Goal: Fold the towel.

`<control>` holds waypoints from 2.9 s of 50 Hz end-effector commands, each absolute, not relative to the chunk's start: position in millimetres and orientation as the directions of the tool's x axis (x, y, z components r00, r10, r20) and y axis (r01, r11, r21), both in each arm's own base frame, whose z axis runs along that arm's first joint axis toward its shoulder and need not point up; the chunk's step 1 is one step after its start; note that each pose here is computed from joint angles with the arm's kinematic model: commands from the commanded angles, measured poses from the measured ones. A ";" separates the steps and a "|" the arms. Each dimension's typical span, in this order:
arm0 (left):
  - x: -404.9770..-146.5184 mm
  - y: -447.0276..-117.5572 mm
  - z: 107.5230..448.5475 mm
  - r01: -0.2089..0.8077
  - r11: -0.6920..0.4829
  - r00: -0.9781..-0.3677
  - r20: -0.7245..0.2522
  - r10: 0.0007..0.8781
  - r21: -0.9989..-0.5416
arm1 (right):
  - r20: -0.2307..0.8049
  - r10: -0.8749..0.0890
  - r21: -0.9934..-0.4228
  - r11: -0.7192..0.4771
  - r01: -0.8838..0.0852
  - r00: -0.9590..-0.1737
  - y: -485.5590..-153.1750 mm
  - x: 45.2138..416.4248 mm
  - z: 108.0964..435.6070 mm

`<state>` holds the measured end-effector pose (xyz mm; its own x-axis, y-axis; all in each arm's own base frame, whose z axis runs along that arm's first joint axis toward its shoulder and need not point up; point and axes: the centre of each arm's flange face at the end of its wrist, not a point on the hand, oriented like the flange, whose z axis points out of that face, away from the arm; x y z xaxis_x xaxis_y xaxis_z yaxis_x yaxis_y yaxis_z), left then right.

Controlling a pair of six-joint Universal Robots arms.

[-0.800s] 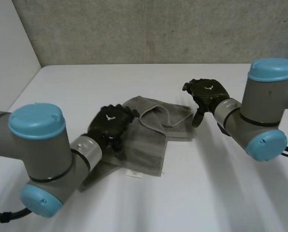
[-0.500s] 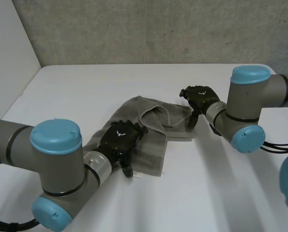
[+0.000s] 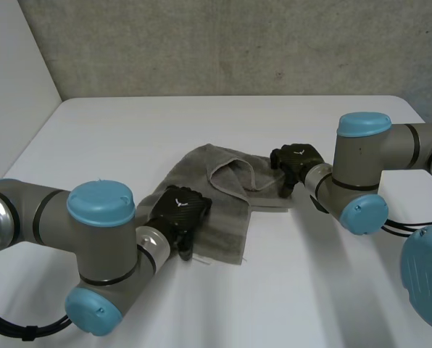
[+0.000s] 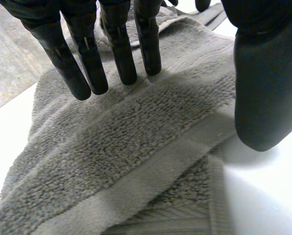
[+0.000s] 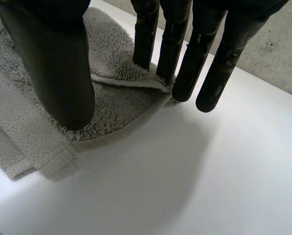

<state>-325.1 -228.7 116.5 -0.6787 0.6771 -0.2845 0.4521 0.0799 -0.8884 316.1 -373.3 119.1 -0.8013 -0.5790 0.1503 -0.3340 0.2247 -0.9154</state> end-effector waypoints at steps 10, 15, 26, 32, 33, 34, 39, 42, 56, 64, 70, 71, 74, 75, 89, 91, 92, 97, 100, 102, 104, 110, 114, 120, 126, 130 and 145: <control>-325.3 -237.5 108.2 0.463 0.093 -0.694 -0.296 0.656 -0.881 | 0.146 -0.584 -0.917 0.224 -0.331 -0.799 -372.8 317.2 118.3; -326.4 -241.1 111.1 0.457 0.087 -0.701 -0.298 0.648 -0.885 | 0.147 -0.577 -0.917 0.225 -0.330 -0.803 -373.3 316.7 118.3; -316.2 -254.6 140.1 0.408 0.064 -0.754 -0.296 0.587 -0.911 | 0.148 -0.578 -0.916 0.226 -0.332 -0.802 -373.1 316.6 117.9; -307.8 -263.8 164.0 0.358 0.043 -0.793 -0.279 0.541 -0.933 | 0.149 -0.576 -0.919 0.219 -0.327 -0.803 -372.8 316.5 124.1; -302.9 -269.3 171.9 0.331 0.043 -0.813 -0.262 0.521 -0.943 | 0.150 -0.574 -0.924 0.208 -0.321 -0.805 -373.3 316.1 130.8; -298.2 -274.0 180.5 0.299 0.044 -0.832 -0.238 0.501 -0.953 | 0.149 -0.567 -0.933 0.191 -0.305 -0.810 -374.5 314.4 144.2; -278.0 -291.1 214.7 0.158 0.036 -0.894 -0.128 0.429 -0.987 | 0.121 -0.541 -0.972 0.106 -0.210 -0.832 -370.2 309.4 208.7; -265.1 -299.4 237.2 0.047 0.024 -0.920 -0.034 0.390 -0.999 | 0.107 -0.519 -0.988 0.037 -0.148 -0.848 -363.0 300.0 256.0; -265.4 -299.8 241.3 -0.107 0.210 -0.861 0.197 0.470 -0.972 | 0.125 -0.606 -0.990 -0.030 -0.135 -0.786 -317.3 282.6 328.7; -270.1 -311.5 225.3 -0.073 0.282 -0.862 0.203 0.464 -0.957 | 0.345 -0.613 -0.921 -0.075 -0.382 -0.711 -319.3 293.2 295.2; -275.3 -327.7 242.1 -0.077 0.257 -0.862 0.194 0.469 -0.963 | 0.513 -0.515 -0.844 -0.158 -0.513 -0.687 -329.0 300.6 293.1; -277.1 -335.1 254.3 -0.087 0.228 -0.861 0.189 0.472 -0.970 | 0.560 -0.468 -0.820 -0.196 -0.538 -0.684 -333.6 305.3 297.3; -282.5 -350.8 288.3 -0.126 0.126 -0.858 0.172 0.484 -0.984 | 0.594 -0.352 -0.800 -0.355 -0.484 -0.723 -344.8 321.7 323.8; -284.5 -356.6 310.4 -0.151 0.055 -0.855 0.158 0.495 -0.987 | 0.584 -0.295 -0.784 -0.446 -0.432 -0.756 -350.5 328.6 336.3; -281.0 -365.8 384.7 -0.278 -0.165 -0.833 0.152 0.531 -0.946 | 0.537 -0.146 -0.684 -0.651 -0.328 -0.831 -321.7 316.7 387.5; -276.4 -371.5 357.8 -0.250 -0.094 -0.843 0.169 0.511 -0.964 | 0.587 -0.252 -0.744 -0.543 -0.390 -0.769 -318.5 317.7 357.1; -276.4 -371.5 357.6 -0.250 -0.093 -0.843 0.169 0.511 -0.964 | 0.587 -0.252 -0.744 -0.542 -0.390 -0.769 -318.5 317.7 356.9; -273.0 -375.8 299.7 -0.183 0.021 -0.855 0.169 0.490 -0.983 | 0.600 -0.428 -0.799 -0.364 -0.479 -0.676 -312.2 319.4 299.7; -270.9 -374.2 255.1 -0.113 0.083 -0.857 0.140 0.496 -0.990 | 0.584 -0.518 -0.804 -0.266 -0.531 -0.625 -303.5 313.9 265.3; -262.7 -368.4 216.4 -0.014 0.118 -0.862 0.072 0.501 -0.993 | 0.571 -0.588 -0.791 -0.205 -0.576 -0.574 -292.5 308.1 235.2; -258.1 -364.5 200.1 0.043 0.123 -0.861 0.026 0.508 -0.991 | 0.564 -0.617 -0.781 -0.182 -0.598 -0.549 -286.0 304.8 221.6; -243.2 -344.4 150.7 0.250 0.144 -0.826 -0.133 0.549 -0.957 | 0.555 -0.679 -0.732 -0.125 -0.670 -0.480 -263.4 294.1 184.2; -240.8 -335.0 139.6 0.323 0.141 -0.797 -0.189 0.573 -0.936 | 0.545 -0.693 -0.725 -0.107 -0.680 -0.471 -256.6 291.2 175.3; -235.0 -321.8 137.5 0.407 0.118 -0.763 -0.265 0.590 -0.906 | 0.544 -0.690 -0.731 -0.110 -0.673 -0.478 -252.1 290.5 169.5; -237.6 -302.5 146.0 0.418 0.096 -0.747 -0.282 0.602 -0.903 | 0.547 -0.681 -0.738 -0.118 -0.665 -0.486 -251.9 291.3 166.0; -240.2 -292.7 147.3 0.418 0.092 -0.741 -0.281 0.609 -0.904 | 0.546 -0.684 -0.737 -0.117 -0.666 -0.484 -250.8 291.4 164.2; -270.2 -250.2 137.5 0.452 0.034 -0.713 -0.338 0.615 -0.891 | 0.537 -0.692 -0.736 -0.106 -0.669 -0.482 -248.3 290.3 156.2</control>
<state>-259.2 -258.3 138.6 -0.7036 0.6459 -0.2963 0.4459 0.0767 -0.8918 290.3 -249.5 158.9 -0.4853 -0.6872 0.5406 -0.6667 -0.1093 -0.7373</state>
